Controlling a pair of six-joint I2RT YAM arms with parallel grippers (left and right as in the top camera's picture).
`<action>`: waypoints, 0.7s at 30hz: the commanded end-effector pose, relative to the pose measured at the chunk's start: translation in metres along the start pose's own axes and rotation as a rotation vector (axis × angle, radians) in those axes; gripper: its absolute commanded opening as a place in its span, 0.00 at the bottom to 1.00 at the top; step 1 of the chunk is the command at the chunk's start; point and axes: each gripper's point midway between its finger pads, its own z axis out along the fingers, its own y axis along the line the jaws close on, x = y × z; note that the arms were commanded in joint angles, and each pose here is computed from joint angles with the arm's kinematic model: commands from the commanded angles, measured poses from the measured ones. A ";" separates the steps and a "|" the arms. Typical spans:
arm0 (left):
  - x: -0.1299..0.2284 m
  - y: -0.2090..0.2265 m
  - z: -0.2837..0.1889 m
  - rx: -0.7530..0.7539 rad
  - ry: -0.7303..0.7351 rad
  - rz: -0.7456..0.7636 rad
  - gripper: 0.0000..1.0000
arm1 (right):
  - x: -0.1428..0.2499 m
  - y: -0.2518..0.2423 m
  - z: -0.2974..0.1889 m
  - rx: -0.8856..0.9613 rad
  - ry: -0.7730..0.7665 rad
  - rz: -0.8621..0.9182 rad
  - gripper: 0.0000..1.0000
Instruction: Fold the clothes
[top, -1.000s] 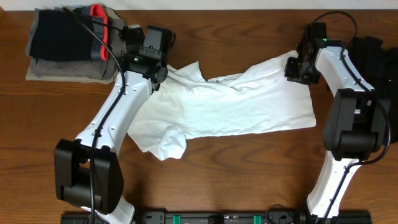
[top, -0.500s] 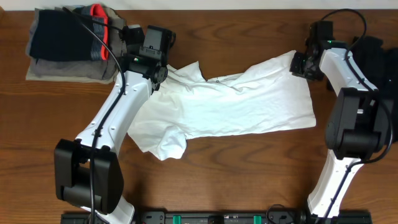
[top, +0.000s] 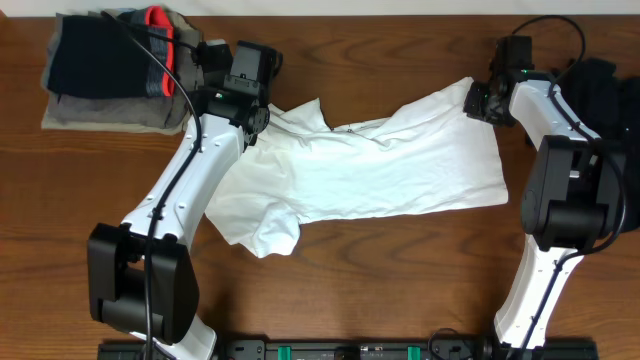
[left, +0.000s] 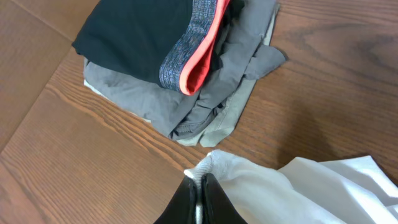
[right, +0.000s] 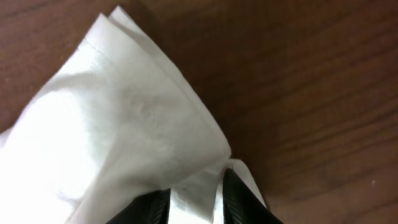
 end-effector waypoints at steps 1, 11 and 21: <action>-0.003 0.004 0.001 -0.012 -0.005 -0.026 0.06 | 0.006 0.000 0.009 0.011 0.013 0.011 0.26; -0.003 0.004 0.001 -0.011 -0.005 -0.025 0.06 | 0.014 0.005 0.009 -0.018 0.049 0.007 0.25; -0.003 0.004 0.001 -0.012 -0.005 -0.026 0.06 | 0.019 0.013 0.009 -0.035 0.062 -0.006 0.23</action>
